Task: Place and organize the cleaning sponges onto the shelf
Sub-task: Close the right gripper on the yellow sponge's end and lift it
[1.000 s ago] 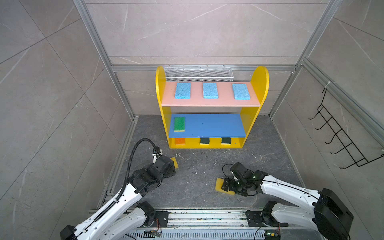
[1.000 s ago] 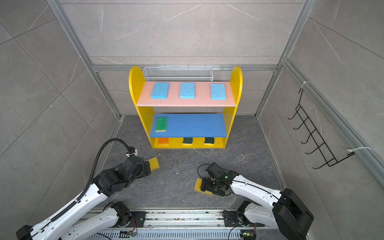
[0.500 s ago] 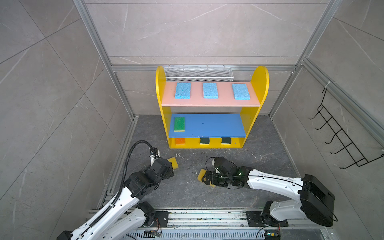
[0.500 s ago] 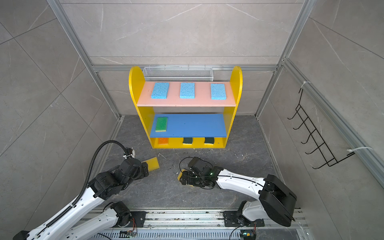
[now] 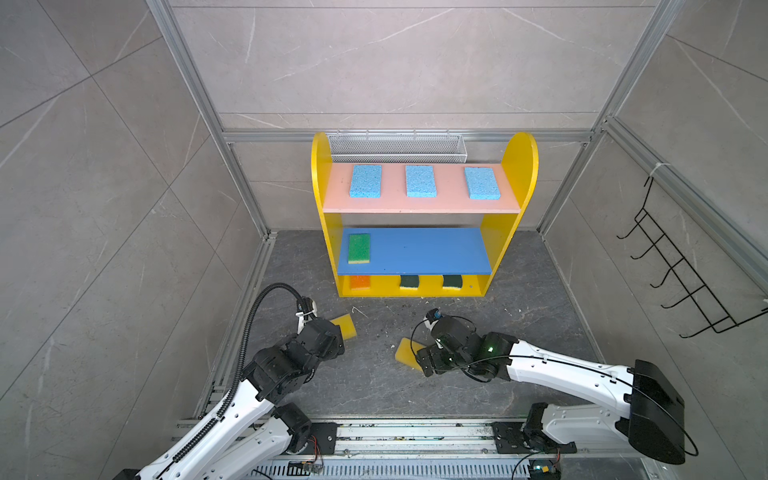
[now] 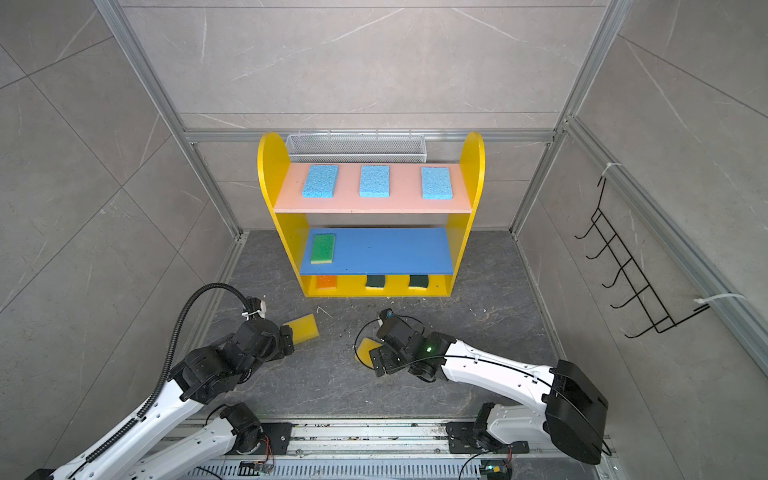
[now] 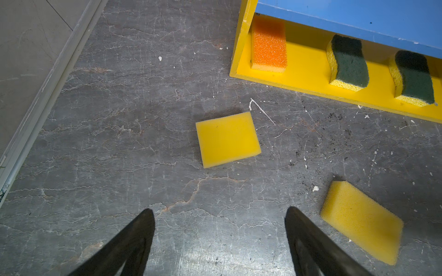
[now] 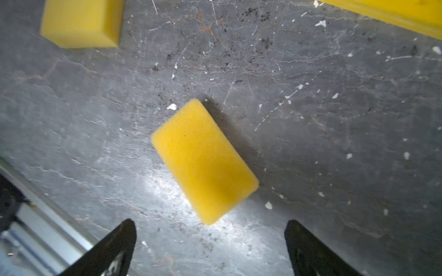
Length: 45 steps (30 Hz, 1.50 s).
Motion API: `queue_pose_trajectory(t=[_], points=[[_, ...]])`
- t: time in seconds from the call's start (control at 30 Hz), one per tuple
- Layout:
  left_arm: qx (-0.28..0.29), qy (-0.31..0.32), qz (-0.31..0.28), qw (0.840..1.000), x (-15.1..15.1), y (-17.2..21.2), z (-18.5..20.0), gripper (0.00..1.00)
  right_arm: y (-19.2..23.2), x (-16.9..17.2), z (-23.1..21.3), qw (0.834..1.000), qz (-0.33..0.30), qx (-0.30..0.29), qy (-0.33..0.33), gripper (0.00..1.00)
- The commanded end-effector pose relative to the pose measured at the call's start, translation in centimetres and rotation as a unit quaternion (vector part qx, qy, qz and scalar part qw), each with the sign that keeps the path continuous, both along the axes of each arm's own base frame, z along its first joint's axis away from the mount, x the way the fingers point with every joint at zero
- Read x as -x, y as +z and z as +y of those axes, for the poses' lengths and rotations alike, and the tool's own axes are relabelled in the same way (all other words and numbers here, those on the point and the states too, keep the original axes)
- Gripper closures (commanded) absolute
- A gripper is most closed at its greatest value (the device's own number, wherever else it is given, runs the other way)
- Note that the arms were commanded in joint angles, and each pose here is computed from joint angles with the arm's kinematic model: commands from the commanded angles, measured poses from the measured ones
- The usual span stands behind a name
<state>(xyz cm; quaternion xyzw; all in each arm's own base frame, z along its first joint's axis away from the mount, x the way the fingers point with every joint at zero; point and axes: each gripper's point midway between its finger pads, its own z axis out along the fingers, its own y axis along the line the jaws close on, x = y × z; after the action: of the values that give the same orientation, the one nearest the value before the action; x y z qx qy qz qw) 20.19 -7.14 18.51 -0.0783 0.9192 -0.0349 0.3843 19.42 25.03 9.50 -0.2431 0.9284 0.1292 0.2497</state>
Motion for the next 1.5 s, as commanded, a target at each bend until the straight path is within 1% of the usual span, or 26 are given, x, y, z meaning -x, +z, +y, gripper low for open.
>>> queue_pose_trajectory(t=[0.0,0.13,0.2,0.27,0.43,0.57,0.73,0.83,0.97,1.07,1.27,1.47], points=[[-0.002,-0.009,-0.01,1.0,-0.1,0.7,-0.1,0.12,-1.1,-0.8,-0.3,0.997,-0.044,0.04,0.055,0.01],[-0.005,-0.013,-0.009,1.0,-0.4,1.0,-0.4,0.12,-2.0,-1.0,0.6,0.994,-0.044,0.041,0.097,0.01],[-0.005,-0.013,-0.01,1.0,-0.5,1.2,-0.5,0.12,-2.2,-0.8,1.6,0.991,-0.037,0.024,0.123,0.01],[-0.005,-0.015,-0.011,1.0,-0.6,1.3,-0.6,0.12,-2.4,-1.1,2.0,0.99,-0.028,0.02,0.134,0.01],[-0.005,-0.016,-0.014,1.0,-0.6,1.4,-0.6,0.12,-4.0,-1.9,1.9,0.992,0.0,0.044,0.123,0.01],[-0.006,-0.017,-0.016,1.0,-0.6,1.5,-0.5,0.12,-5.2,-1.8,2.3,0.99,0.023,0.052,0.132,0.01],[-0.009,-0.017,-0.021,1.0,-0.6,1.7,-0.4,0.12,-5.9,-1.6,2.6,0.988,0.034,0.055,0.141,0.01],[-0.01,-0.015,-0.023,1.0,-0.6,1.8,-0.3,0.12,-6.3,-1.8,2.3,0.988,0.04,0.068,0.131,0.01],[-0.009,-0.014,-0.025,1.0,-0.7,1.9,-0.3,0.12,-7.4,-1.3,2.3,0.986,0.064,0.081,0.134,0.05],[-0.01,-0.014,-0.024,1.0,-0.5,1.8,-0.1,0.12,-7.6,-0.9,2.1,0.986,0.07,0.082,0.127,0.06],[0.001,-0.009,-0.029,1.0,-0.2,1.8,0.2,0.12,-7.7,-0.4,1.0,0.987,0.081,0.102,0.091,0.08],[0.011,-0.008,-0.035,0.999,0.2,2.2,0.4,0.13,-8.5,1.1,2.2,0.985,0.08,0.117,0.101,0.13]])
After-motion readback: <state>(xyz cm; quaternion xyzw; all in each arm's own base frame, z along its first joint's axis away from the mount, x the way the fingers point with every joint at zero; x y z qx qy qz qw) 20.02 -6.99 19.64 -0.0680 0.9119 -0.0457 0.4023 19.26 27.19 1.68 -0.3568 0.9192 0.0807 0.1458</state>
